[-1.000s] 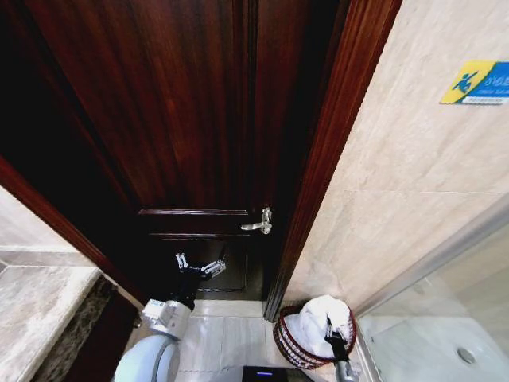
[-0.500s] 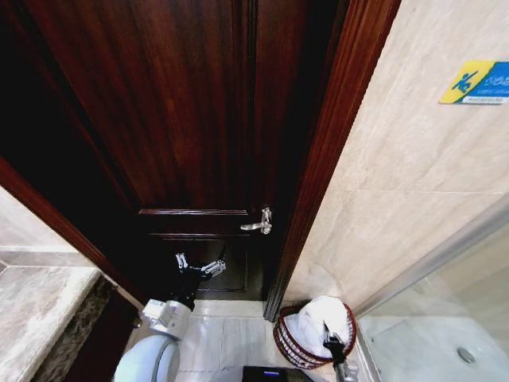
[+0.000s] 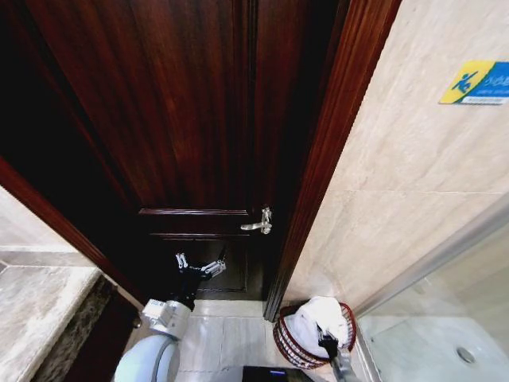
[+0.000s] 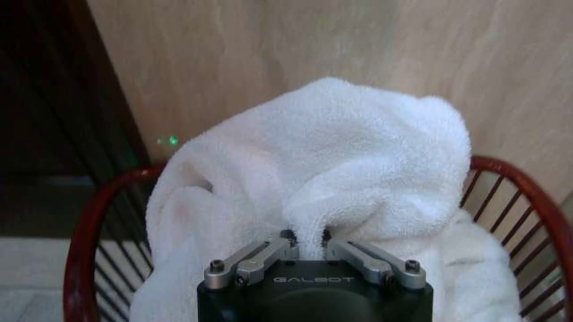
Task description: Discard the used towel into the hamper.
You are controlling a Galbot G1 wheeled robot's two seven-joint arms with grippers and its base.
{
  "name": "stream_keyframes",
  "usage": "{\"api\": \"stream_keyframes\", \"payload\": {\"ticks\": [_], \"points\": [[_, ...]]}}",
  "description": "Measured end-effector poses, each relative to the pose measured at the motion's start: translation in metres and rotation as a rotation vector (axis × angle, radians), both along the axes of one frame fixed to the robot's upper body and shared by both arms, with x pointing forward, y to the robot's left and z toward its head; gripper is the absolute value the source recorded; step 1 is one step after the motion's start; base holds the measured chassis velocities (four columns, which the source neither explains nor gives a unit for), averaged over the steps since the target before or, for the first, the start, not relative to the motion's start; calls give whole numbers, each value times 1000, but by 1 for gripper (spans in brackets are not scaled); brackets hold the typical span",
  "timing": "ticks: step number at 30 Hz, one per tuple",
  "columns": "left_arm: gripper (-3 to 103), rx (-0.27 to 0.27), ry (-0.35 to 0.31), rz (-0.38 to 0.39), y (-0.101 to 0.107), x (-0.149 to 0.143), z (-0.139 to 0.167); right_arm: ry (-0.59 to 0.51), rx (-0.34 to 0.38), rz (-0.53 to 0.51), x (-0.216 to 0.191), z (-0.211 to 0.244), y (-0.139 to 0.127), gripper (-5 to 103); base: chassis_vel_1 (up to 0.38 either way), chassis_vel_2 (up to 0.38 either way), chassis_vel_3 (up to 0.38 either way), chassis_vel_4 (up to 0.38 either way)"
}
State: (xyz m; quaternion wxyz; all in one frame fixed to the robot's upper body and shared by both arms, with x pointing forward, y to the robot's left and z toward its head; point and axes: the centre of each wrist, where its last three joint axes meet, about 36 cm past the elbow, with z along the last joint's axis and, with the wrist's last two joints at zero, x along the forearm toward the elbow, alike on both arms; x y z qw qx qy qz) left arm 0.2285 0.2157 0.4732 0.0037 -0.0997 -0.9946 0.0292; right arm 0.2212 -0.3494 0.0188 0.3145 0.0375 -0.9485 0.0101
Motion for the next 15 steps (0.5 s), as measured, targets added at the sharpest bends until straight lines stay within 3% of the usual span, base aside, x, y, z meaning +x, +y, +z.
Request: {"api": "stream_keyframes", "payload": {"ticks": [15], "points": [[100,0,0,0,0,0,0,206,-28,32,15,2,-10,5,0,0,0,0]]}}
